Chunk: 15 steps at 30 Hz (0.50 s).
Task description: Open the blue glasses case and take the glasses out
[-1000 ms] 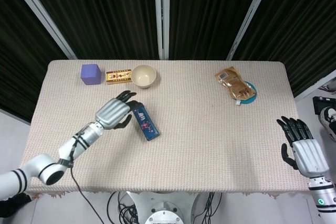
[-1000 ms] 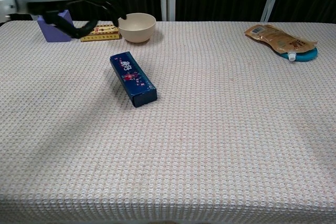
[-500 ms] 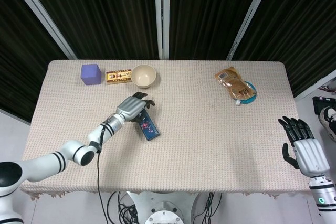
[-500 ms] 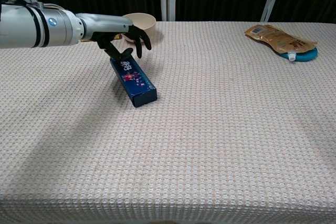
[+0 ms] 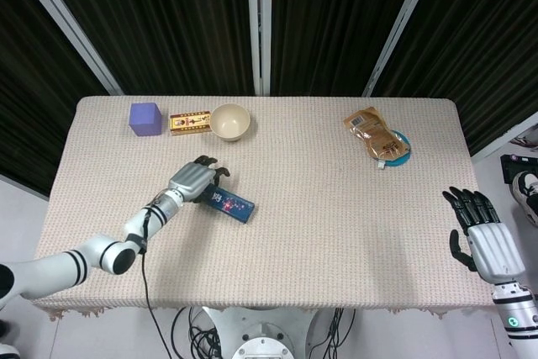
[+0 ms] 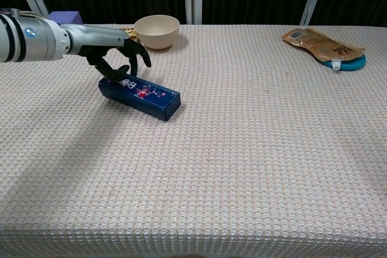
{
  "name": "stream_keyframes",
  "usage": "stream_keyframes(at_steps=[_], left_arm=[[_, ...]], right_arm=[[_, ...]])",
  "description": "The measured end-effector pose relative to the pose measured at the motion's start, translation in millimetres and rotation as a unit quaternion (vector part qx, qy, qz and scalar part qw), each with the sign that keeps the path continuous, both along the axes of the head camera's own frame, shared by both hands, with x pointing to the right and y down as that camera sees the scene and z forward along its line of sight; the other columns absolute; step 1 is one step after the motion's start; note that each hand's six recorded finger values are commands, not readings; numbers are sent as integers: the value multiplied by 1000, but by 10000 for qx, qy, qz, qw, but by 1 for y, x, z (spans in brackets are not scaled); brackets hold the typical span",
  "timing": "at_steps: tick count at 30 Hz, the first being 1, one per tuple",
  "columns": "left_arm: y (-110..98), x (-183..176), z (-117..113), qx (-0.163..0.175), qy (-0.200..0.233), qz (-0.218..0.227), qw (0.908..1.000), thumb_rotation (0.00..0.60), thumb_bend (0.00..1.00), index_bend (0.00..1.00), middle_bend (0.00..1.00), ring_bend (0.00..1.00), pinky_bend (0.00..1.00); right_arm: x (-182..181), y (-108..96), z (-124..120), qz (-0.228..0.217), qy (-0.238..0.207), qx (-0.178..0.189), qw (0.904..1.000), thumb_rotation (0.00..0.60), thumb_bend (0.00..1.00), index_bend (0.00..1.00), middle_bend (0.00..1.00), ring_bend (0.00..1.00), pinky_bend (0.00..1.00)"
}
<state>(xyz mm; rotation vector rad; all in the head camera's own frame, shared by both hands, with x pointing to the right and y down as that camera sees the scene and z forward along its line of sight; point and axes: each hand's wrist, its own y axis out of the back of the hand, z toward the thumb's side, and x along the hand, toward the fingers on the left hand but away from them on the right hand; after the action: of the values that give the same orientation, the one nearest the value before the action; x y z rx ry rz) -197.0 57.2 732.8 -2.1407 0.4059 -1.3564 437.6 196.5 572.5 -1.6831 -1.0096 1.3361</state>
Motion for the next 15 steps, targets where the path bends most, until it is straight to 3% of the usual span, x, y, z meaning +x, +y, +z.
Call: stream_keyframes(at_steps=[3, 7, 10, 15], left_arm=[[7, -4, -5, -57, 25, -76, 10000, 600, 620, 221, 377, 73, 0], [12, -6, -15, 79, 109, -138, 9998, 600, 478, 188, 289, 74, 0], [14, -3, -26, 311, 243, -155, 9991, 600, 318, 171, 243, 73, 0], [24, 4, -45, 877, 415, 123, 9952, 600, 263, 170, 215, 51, 0]], right_arm=[[-1, 0, -2, -16, -15, 25, 10000, 600, 674, 0, 66, 0, 0], [-2, 1, -4, -35, -32, 66, 10000, 600, 633, 0, 66, 0, 0], [-2, 2, -5, -47, -37, 77, 10000, 600, 591, 0, 66, 0, 0], [-1, 3, -7, -54, -51, 105, 9999, 600, 588, 0, 66, 0, 0]])
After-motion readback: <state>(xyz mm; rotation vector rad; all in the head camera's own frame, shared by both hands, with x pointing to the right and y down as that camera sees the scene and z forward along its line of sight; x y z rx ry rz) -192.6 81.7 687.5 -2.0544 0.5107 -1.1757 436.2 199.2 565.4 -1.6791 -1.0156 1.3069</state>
